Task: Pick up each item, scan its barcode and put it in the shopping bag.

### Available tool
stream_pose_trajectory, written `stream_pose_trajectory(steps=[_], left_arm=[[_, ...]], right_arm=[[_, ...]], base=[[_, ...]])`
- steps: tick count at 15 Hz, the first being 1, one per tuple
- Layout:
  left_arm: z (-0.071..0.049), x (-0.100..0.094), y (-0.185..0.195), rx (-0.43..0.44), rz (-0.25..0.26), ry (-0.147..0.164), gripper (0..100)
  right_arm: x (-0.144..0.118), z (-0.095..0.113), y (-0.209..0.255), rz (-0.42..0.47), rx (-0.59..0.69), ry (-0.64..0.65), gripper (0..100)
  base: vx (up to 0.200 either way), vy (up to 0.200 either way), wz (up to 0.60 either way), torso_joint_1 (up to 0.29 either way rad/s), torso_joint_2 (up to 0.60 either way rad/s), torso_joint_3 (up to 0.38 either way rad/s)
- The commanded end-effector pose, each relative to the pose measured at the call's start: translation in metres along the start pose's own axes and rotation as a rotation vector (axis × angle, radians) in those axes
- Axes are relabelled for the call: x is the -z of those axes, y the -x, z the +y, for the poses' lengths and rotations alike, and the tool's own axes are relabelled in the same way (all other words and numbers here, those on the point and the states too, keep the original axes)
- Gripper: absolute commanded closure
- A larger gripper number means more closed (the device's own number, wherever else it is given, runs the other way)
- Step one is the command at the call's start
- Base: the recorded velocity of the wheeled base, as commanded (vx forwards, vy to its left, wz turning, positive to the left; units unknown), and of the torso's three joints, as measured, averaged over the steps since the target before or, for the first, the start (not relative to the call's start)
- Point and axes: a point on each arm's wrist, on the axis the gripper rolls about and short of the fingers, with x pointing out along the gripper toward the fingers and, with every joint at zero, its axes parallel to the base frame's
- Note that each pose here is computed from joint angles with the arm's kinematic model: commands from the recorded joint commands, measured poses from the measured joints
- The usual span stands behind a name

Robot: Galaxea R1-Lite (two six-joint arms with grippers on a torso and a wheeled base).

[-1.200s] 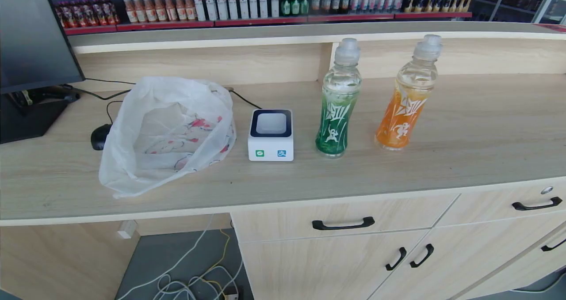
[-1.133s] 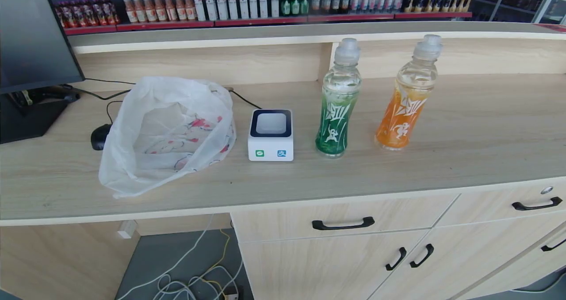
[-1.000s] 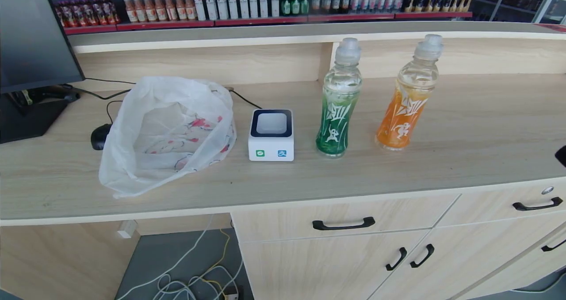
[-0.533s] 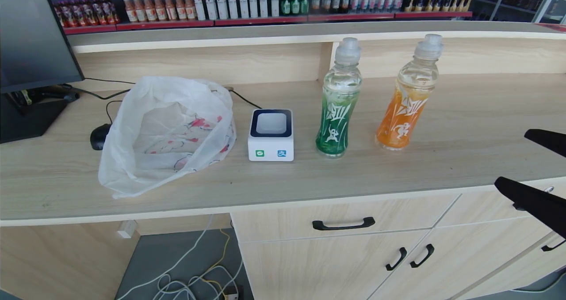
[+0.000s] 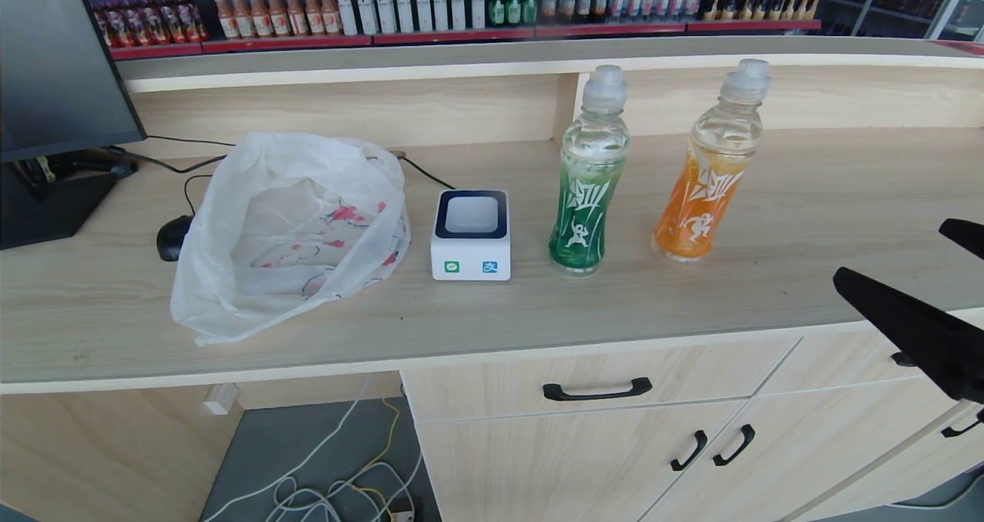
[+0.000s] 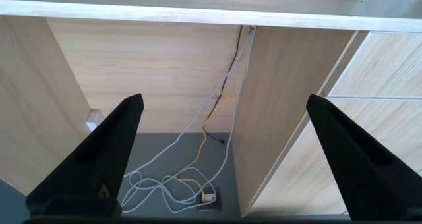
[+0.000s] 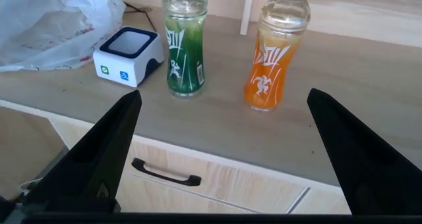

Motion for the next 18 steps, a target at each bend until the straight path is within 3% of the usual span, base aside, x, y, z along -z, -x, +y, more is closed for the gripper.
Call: stream_pose_trajectory(steps=[1,5,18], left_arm=[[0.000,0.000,0.000,0.000,-0.001,0.001,0],[0.000,0.000,0.000,0.000,0.001,0.001,0],[0.000,0.000,0.000,0.000,-0.001,0.001,0]], right_arm=[[0.002,0.016,-0.010,0.011,0.027,-0.009,0],[0.000,0.043,-0.012,0.032,0.127,-0.017,0],[0.003,0.106,-0.054,0.052,0.076,0.008,0]], base=[[0.000,0.000,0.00,0.000,0.00,0.000],[0.000,0.000,0.00,0.000,0.00,0.000],[0.000,0.000,0.00,0.000,0.00,0.000]])
